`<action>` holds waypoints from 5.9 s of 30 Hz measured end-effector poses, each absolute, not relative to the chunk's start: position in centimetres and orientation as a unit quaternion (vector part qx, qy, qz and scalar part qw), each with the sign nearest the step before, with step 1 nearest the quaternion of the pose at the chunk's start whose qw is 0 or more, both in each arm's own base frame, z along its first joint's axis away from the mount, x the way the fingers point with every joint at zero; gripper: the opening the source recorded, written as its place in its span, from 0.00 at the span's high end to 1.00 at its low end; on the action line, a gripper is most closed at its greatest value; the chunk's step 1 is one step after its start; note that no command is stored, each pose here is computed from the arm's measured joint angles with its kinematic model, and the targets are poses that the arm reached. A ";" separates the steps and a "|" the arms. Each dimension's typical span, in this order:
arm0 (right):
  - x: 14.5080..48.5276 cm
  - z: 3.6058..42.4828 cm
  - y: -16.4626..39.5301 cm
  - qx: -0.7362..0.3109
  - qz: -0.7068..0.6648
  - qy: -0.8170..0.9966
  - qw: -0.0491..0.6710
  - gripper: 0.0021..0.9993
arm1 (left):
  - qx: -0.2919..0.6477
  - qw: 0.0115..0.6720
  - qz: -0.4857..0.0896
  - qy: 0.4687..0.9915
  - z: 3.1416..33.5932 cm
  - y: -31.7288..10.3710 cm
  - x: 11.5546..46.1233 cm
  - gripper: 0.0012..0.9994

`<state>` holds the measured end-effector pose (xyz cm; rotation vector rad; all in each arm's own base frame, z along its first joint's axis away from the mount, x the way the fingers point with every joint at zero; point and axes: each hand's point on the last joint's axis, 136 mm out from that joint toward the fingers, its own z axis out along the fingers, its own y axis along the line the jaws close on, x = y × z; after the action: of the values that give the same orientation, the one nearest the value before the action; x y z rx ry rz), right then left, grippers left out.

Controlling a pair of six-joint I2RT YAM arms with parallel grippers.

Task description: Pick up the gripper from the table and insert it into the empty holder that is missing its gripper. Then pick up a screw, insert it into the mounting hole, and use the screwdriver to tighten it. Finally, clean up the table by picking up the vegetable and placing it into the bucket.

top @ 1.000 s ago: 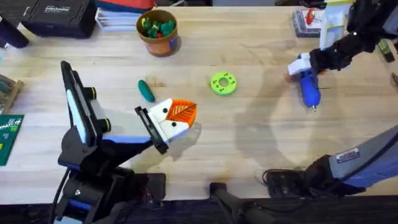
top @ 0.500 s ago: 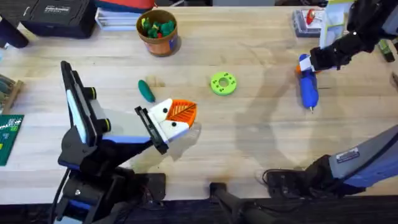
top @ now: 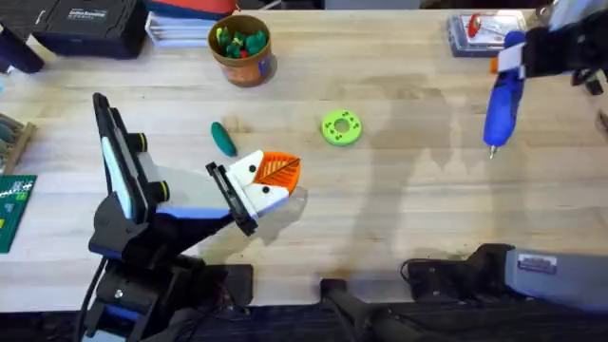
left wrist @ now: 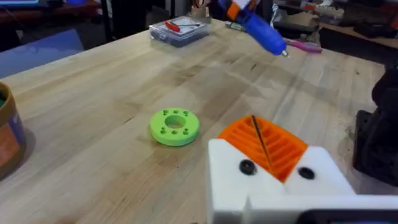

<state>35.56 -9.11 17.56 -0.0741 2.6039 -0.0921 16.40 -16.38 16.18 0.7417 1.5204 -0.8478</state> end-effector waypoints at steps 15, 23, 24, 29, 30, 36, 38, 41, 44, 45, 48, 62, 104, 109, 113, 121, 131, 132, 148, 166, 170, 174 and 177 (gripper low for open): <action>30.7 17.6 -5.2 -0.056 -0.040 0.972 0.227 0.97 | 0.318 0.585 -0.363 0.652 16.2 -16.4 16.4 0.99; 30.2 8.0 -5.0 -0.055 -0.035 0.989 0.132 0.97 | 0.318 0.585 -0.363 0.652 16.2 -16.4 16.4 0.99; 29.8 6.9 -4.7 -0.059 -0.033 0.991 0.113 0.97 | 0.318 0.585 -0.363 0.652 16.2 -16.4 16.4 0.99; 29.8 3.6 -3.7 -0.086 -0.050 0.993 0.067 0.90 | 0.318 0.585 -0.363 0.652 16.2 -16.4 16.4 0.99; 29.8 3.4 -3.7 -0.090 -0.054 0.992 0.064 0.88 | 0.318 0.585 -0.363 0.652 16.2 -16.4 16.4 0.99; 30.2 3.7 -3.7 -0.097 -0.070 0.991 0.067 0.34 | 0.318 0.585 -0.363 0.652 16.2 -16.4 16.4 0.99; 30.3 3.8 -3.9 -0.096 -0.077 0.990 0.067 0.24 | 0.318 0.585 -0.363 0.652 16.2 -16.4 16.4 0.99; 30.3 3.8 -4.1 -0.096 -0.083 0.990 0.066 0.17 | 0.318 0.585 -0.363 0.652 16.2 -16.4 16.4 0.99; 30.3 3.9 -4.1 -0.097 -0.084 0.989 0.067 0.16 | 0.318 0.585 -0.363 0.652 16.2 -16.4 16.4 0.99; 30.4 3.9 -4.0 -0.097 -0.084 0.989 0.068 0.16 | 0.318 0.585 -0.363 0.652 16.2 -16.4 16.4 0.99; 30.6 3.9 -3.7 -0.098 -0.075 0.990 0.074 0.17 | 0.318 0.585 -0.363 0.652 16.2 -16.4 16.4 0.99; 30.4 3.7 -2.4 -0.103 -0.039 0.991 0.074 0.30 | 0.318 0.585 -0.363 0.652 16.2 -16.4 16.4 0.99; 29.5 3.5 -3.8 -0.068 -0.021 0.996 0.060 0.54 | 0.318 0.585 -0.363 0.652 16.2 -16.4 16.4 0.99; 29.7 3.5 -3.9 -0.068 -0.023 0.995 0.062 0.63 | 0.318 0.585 -0.363 0.652 16.2 -16.4 16.4 0.99; 29.8 3.5 -3.9 -0.068 -0.025 0.995 0.063 0.75 | 0.318 0.585 -0.363 0.652 16.2 -16.4 16.4 0.99; 29.8 3.5 -4.0 -0.067 -0.025 0.995 0.064 0.77 | 0.318 0.585 -0.363 0.652 16.2 -16.4 16.4 0.99; 29.6 3.8 -4.0 -0.067 -0.025 0.996 0.062 0.80 | 0.318 0.585 -0.363 0.652 16.2 -16.4 16.4 0.99; 29.6 4.1 -4.0 -0.067 -0.025 0.995 0.066 0.80 | 0.318 0.585 -0.363 0.652 16.2 -16.4 16.4 0.99; 29.4 19.6 -3.5 0.018 -0.042 0.943 0.331 0.82 | 0.318 0.585 -0.363 0.652 16.2 -16.4 16.4 0.99; 29.1 28.9 14.4 -0.121 0.177 0.782 0.585 0.84 | 0.318 0.585 -0.363 0.652 16.2 -16.4 16.4 0.99; 29.0 31.9 18.6 -0.153 0.230 0.730 0.625 0.85 | 0.318 0.585 -0.363 0.652 16.2 -16.4 16.4 0.99; 28.7 33.5 22.1 -0.185 0.261 0.691 0.648 0.85 | 0.318 0.585 -0.363 0.652 16.2 -16.4 16.4 0.99; 28.0 34.7 24.0 -0.211 0.274 0.660 0.667 0.85 | 0.318 0.585 -0.363 0.652 16.2 -16.4 16.4 0.99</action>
<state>28.00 23.95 34.72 -0.4768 1.4906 0.6173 16.41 -16.37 16.18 0.7411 1.5206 -0.8472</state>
